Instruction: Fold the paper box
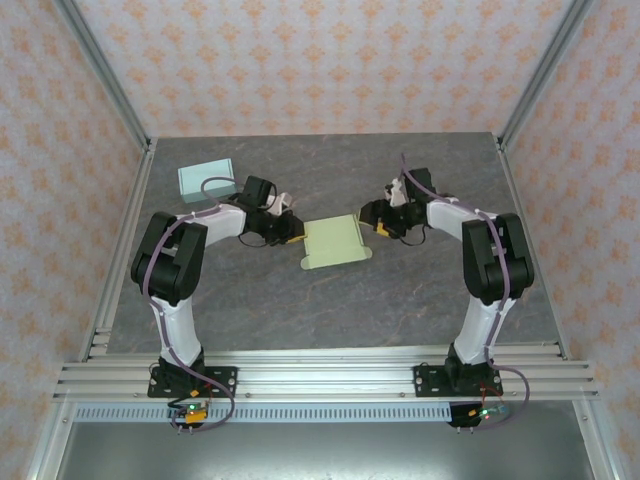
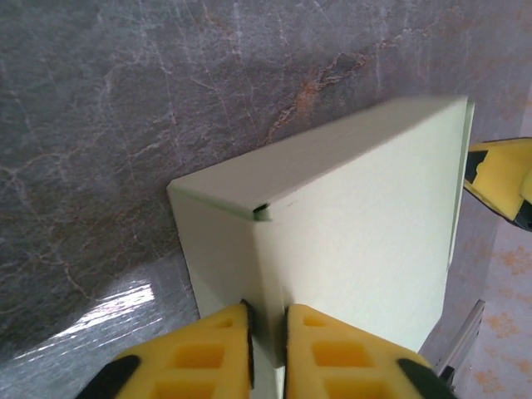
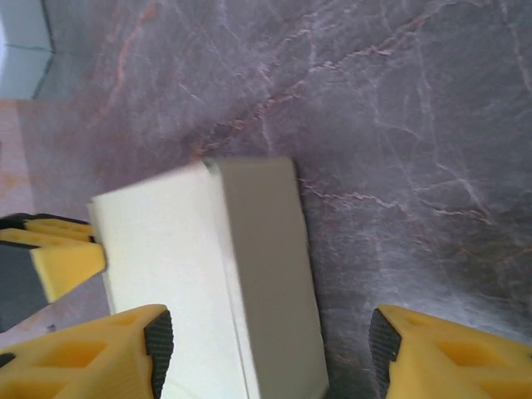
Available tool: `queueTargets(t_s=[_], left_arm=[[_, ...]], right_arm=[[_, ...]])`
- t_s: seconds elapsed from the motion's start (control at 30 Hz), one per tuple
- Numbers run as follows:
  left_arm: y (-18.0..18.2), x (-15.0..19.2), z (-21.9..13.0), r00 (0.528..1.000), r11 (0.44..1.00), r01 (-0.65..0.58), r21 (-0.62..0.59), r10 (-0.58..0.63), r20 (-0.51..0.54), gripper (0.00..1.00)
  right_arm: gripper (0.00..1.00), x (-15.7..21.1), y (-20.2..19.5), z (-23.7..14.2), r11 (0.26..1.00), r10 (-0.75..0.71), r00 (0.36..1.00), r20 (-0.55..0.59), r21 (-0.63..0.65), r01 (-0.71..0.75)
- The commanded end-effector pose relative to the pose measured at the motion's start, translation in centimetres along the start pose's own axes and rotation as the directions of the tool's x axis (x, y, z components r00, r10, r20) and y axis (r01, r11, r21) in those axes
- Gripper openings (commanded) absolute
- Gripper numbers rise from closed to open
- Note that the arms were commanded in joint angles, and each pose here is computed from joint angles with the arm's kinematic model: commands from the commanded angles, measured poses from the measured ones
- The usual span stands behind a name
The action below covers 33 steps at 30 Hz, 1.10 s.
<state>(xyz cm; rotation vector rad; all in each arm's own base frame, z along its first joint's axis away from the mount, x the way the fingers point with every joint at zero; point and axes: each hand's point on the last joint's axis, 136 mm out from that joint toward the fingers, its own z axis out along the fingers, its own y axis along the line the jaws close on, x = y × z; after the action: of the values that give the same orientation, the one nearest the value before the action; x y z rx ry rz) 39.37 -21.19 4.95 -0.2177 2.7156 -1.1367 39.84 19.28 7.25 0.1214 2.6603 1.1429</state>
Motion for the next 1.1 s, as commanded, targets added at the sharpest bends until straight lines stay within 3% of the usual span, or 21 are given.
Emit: queueTargets(t_s=[0.0,0.17,0.33,0.53,0.67,0.77,0.9,0.97,1.0,1.07], left_arm=[[5.2,2.1,0.9,0.992,0.983,0.119,-0.138,-0.124,-0.023,0.12],[6.1,2.1,0.8,0.99,0.98,0.139,-0.14,-0.142,-0.013,0.1],[6.6,2.3,1.3,0.985,0.978,0.168,-0.122,-0.17,-0.01,0.1],[6.2,2.0,1.2,0.986,0.98,0.163,-0.112,-0.164,-0.005,0.11],[5.9,1.9,1.0,0.987,0.982,0.158,-0.107,-0.16,-0.004,0.15],[5.4,0.9,0.1,0.989,0.983,0.144,-0.117,-0.138,0.056,0.28],[1.0,-2.6,-4.6,0.97,0.995,-0.004,-0.102,0.029,0.243,0.55],[-2.2,-4.3,-7.3,0.934,0.993,-0.098,-0.07,0.116,0.338,0.63],[-3.9,-5.1,-8.9,0.901,0.983,-0.17,-0.073,0.185,0.393,0.71],[-6.1,-6.5,-12.0,0.812,0.96,-0.257,-0.116,0.279,0.513,0.76]], right_arm=[[0.69,0.4,2.2,0.3,0.993,-0.007,1.0,-0.028,-0.115,0.004],[0.72,1.2,1.7,1.0,0.991,0.008,0.998,-0.065,-0.131,-0.016],[0.83,2.2,2.0,1.2,0.988,0.023,0.993,-0.113,-0.151,-0.04],[0.76,3.6,4.2,2.5,0.969,0.037,0.984,-0.176,-0.234,-0.078],[0.71,2.8,5.4,3.1,0.956,0.106,0.982,-0.158,-0.257,-0.144],[0.67,1.3,5.9,2.8,0.933,0.205,0.972,-0.11,-0.278,-0.228],[0.54,0.1,6.9,2.2,0.883,0.342,0.933,-0.112,-0.3,-0.36],[0.49,-0.3,7.2,1.8,0.855,0.408,0.905,-0.122,-0.295,-0.426],[0.46,-0.4,7.3,1.6,0.842,0.44,0.889,-0.128,-0.285,-0.458],[0.42,-0.9,7.6,1.1,0.816,0.489,0.862,-0.132,-0.28,-0.506]])
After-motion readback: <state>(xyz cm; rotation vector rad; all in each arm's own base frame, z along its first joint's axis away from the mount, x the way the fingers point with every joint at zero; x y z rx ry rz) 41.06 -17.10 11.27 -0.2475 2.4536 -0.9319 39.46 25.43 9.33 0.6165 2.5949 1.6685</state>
